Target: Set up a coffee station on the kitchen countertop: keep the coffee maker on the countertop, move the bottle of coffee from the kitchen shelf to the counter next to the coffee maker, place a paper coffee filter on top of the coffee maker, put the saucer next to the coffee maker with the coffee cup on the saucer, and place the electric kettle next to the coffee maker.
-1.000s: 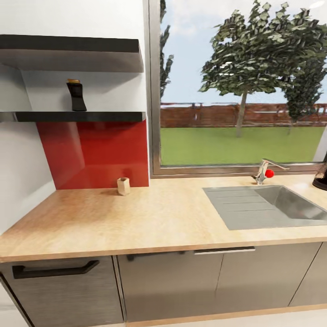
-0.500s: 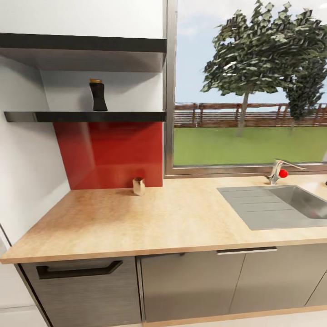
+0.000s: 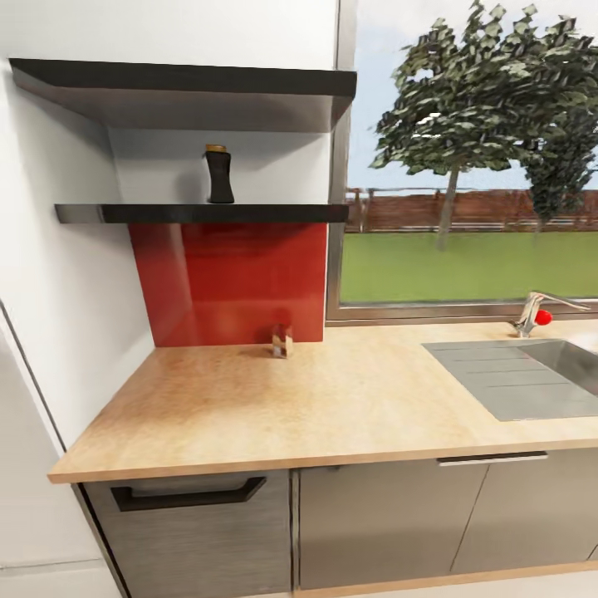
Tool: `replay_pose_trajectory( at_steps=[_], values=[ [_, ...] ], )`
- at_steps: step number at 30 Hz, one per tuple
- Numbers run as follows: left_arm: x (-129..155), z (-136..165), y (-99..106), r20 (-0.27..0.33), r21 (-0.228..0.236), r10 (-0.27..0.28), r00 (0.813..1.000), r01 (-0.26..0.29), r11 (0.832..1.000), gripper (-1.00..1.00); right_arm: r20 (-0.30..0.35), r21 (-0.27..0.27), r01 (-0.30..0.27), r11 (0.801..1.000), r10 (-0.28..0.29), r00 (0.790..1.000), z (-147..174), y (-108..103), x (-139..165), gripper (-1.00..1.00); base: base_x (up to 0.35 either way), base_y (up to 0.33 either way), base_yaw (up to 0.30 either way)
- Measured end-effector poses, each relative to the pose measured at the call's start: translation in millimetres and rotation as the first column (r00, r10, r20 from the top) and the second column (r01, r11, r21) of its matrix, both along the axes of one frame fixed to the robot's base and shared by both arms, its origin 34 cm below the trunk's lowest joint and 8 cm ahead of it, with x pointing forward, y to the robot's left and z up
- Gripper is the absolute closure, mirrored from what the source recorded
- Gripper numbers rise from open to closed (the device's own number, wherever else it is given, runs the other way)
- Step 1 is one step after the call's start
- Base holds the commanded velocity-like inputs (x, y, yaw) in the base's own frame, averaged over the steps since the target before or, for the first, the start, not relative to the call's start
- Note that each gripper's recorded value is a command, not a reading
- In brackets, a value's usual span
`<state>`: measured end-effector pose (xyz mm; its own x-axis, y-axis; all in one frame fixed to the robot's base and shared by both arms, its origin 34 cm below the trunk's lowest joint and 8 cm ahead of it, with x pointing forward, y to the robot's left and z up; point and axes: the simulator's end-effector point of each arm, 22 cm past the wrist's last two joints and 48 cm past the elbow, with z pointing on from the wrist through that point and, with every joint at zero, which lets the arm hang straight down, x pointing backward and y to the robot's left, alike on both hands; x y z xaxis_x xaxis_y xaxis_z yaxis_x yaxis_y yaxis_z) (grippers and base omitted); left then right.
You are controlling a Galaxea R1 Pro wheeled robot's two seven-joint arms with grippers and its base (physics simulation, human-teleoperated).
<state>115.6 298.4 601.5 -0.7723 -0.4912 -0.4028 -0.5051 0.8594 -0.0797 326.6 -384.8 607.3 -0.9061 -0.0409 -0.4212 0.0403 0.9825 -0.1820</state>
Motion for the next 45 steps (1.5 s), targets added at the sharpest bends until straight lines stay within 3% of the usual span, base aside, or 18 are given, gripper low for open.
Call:
replay_pose_trajectory(
  at_steps=[12,17,20,23,24,25,27,29,31,35,39,45],
  values=[
    [0,0,-1,0.0,-0.002,0.001,1.0,-0.001,1.0,-1.0,-0.014,-0.003,0.004,1.0,-0.004,1.0,-1,0,-3,-1.0,0.0,0.338,0.0],
    [3,1,1,0.009,0.001,0.01,1.0,-0.01,1.0,-1.0,-0.024,-0.038,0.018,0.999,-0.019,1.0,0,-10,-5,-1.0,0.0,0.076,0.0],
    [5,1,3,0.013,0.004,0.013,1.0,-0.013,1.0,-1.0,-0.058,-0.073,-0.007,0.997,0.003,0.998,-3,-4,-10,-1.0,0.0,0.011,0.0],
    [5,1,4,0.012,0.004,0.015,1.0,-0.015,1.0,-1.0,-0.126,-0.072,-0.081,0.994,0.072,0.989,-9,15,-16,-1.0,0.0,0.003,0.0],
    [4,1,5,0.012,0.005,0.016,1.0,-0.016,1.0,-1.0,-0.142,-0.059,-0.115,0.992,0.105,0.984,-9,28,-3,-1.0,0.0,0.0,0.0],
    [4,1,6,0.011,0.006,0.016,1.0,-0.016,1.0,-1.0,-0.22,-0.051,-0.129,0.99,0.115,0.969,-7,37,5,-1.0,0.0,0.0,0.0],
    [5,1,6,0.012,0.007,0.015,1.0,-0.015,1.0,-1.0,-0.068,-0.005,-0.17,0.985,0.17,0.983,45,87,117,-1.0,0.0,0.0,0.0],
    [5,1,6,0.013,0.008,0.013,1.0,-0.014,1.0,-1.0,-0.047,0.008,-0.175,0.985,0.175,0.983,76,103,150,-1.0,0.0,0.0,0.0],
    [5,2,8,0.013,0.01,0.01,1.0,-0.01,1.0,-1.0,0.053,0.009,-0.169,0.986,0.168,0.984,137,119,202,-1.0,0.0,0.0,0.0],
    [6,2,9,0.013,0.013,-0.001,1.0,0.0,1.0,-1.0,0.217,-0.046,-0.127,0.991,0.134,0.967,230,117,257,-1.0,0.0,0.0,0.0],
    [6,2,12,0.014,0.016,-0.001,1.0,0.001,1.0,-1.0,0.418,-0.056,-0.096,0.994,0.11,0.901,347,120,305,-1.0,0.0,0.0,0.0],
    [4,3,27,0.011,0.032,0.027,1.0,-0.027,0.999,-1.0,0.581,-0.027,-0.097,0.995,0.094,0.809,493,143,377,-1.0,0.0,0.0,0.0]
  ],
)
